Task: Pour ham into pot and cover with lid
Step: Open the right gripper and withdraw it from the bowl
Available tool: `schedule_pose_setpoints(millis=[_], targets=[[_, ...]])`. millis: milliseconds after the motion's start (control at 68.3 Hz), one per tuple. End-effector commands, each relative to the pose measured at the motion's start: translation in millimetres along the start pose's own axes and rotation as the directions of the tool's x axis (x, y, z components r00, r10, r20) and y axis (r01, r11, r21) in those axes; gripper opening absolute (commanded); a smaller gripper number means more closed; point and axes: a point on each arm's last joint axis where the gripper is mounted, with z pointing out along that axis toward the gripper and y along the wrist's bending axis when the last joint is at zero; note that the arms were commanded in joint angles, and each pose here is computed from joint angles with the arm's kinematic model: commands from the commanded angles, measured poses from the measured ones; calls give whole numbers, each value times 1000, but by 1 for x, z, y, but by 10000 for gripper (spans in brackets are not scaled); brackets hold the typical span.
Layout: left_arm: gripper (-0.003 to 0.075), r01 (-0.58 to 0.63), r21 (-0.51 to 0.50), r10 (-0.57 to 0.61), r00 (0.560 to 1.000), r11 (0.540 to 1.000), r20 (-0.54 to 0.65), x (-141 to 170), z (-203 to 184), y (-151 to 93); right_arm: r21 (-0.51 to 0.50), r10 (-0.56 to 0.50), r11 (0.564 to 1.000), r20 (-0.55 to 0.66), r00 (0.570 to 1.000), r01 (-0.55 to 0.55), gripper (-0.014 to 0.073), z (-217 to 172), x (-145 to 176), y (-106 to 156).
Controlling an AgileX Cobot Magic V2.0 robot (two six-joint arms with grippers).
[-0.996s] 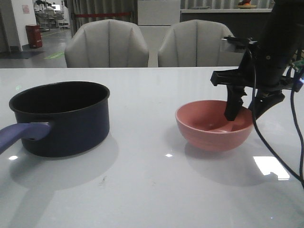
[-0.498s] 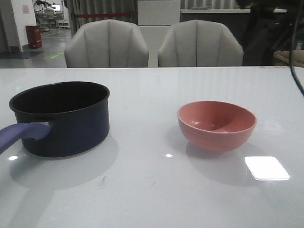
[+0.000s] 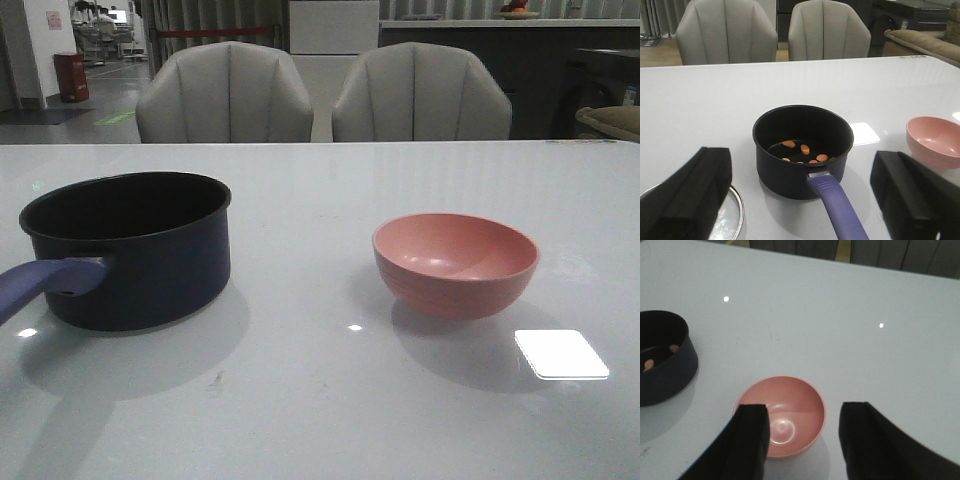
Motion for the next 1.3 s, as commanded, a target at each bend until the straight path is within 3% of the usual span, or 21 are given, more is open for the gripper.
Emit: schedule_pose_setpoints(millis=[0, 176, 351, 439, 556, 747, 908, 1127, 1289], targets=[[606, 5, 6, -6, 996, 1000, 91, -15, -2, -1, 24, -26, 999, 228, 973, 21, 438, -29, 4, -2], [606, 5, 6, -6, 996, 1000, 91, -15, -2, -1, 34, -30, 999, 355, 935, 19, 438, -56, 44, -4], [606, 5, 6, -6, 996, 1000, 91, -15, -2, -1, 35, -29, 999, 329, 944, 18, 428, -56, 77, -6], [606, 5, 6, -6, 996, 1000, 91, -15, -2, -1, 36, -28, 999, 298, 954, 18, 337, -51, 87, -6], [606, 5, 6, -6, 996, 1000, 93, -15, -2, -1, 36, -27, 999, 281, 959, 18, 117, -49, 93, -7], [606, -23, -6, 23, 995, 1000, 97, -22, -4, -1, 37, -27, 999, 280, 960, 18, 146, -49, 93, -7], [609, -33, -20, 33, 999, 999, 12, -50, 7, -2, 37, -27, 999, 280, 960, 18, 146, -49, 93, -7], [608, 20, -114, -34, 991, 993, -128, -82, 57, 9, 37, -27, 999, 280, 960, 18, 146, -49, 93, -7], [607, 49, -240, -123, 945, 970, -304, -81, 106, 36, 37, -27, 999, 280, 960, 18, 146, -49, 93, -7]])
